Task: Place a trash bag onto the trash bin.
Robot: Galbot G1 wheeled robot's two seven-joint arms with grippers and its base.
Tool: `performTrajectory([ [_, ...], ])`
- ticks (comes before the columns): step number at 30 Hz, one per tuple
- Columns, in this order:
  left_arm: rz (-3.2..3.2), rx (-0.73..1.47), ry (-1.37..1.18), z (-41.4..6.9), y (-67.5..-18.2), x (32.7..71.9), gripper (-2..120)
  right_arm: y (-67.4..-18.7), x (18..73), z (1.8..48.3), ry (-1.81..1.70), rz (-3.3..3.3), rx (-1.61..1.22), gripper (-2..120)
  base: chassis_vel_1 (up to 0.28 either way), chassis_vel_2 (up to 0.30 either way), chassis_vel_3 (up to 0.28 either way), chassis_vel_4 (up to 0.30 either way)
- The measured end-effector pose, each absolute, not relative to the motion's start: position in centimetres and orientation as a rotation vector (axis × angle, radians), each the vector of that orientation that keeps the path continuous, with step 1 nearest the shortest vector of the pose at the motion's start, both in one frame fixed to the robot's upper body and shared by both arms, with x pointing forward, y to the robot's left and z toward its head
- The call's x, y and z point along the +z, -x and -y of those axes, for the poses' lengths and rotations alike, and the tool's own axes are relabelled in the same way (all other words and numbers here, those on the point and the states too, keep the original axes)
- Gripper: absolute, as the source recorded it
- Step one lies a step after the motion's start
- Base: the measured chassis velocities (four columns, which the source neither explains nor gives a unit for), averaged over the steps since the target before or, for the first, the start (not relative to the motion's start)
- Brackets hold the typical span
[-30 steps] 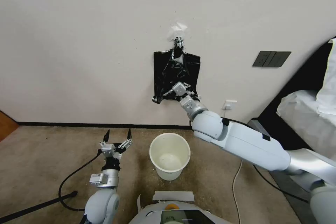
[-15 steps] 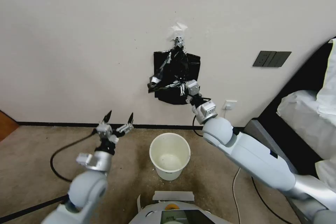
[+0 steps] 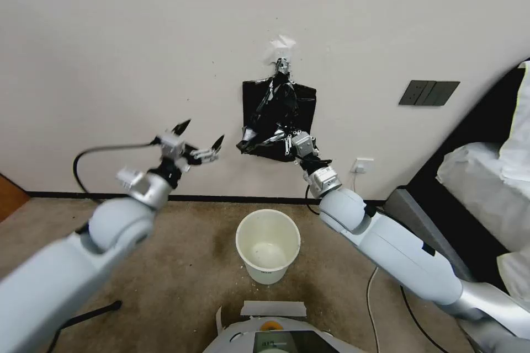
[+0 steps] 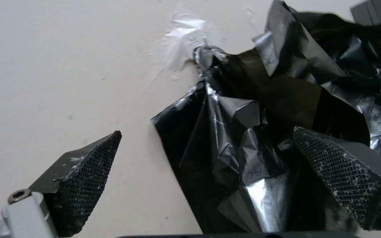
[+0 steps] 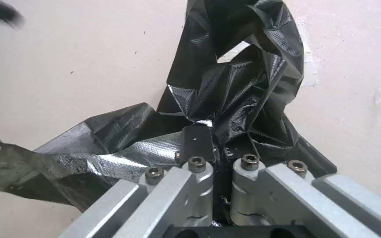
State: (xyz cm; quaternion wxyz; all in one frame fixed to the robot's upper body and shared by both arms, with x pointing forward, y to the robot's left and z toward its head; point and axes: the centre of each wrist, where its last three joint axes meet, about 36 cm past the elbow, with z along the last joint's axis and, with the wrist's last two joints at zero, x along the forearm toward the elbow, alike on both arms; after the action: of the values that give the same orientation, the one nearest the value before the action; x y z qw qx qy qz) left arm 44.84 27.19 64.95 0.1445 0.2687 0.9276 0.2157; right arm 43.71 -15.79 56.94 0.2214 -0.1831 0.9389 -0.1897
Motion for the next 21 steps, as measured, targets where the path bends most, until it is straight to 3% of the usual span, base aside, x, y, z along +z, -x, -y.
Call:
performTrajectory([
  [7, -2.571, 0.961, -0.870, -25.1, -48.2, 65.8, 100, -43.5, 57.3, 16.0, 0.503, -2.590, -0.525, 0, 0.000, 0.000, 0.000, 0.000],
  [21, -2.457, 1.372, -0.975, -22.6, -50.4, 66.7, 100, -43.2, 57.7, 15.9, 0.504, -2.587, -0.507, 0, 0.000, 0.000, 0.000, 0.000],
])
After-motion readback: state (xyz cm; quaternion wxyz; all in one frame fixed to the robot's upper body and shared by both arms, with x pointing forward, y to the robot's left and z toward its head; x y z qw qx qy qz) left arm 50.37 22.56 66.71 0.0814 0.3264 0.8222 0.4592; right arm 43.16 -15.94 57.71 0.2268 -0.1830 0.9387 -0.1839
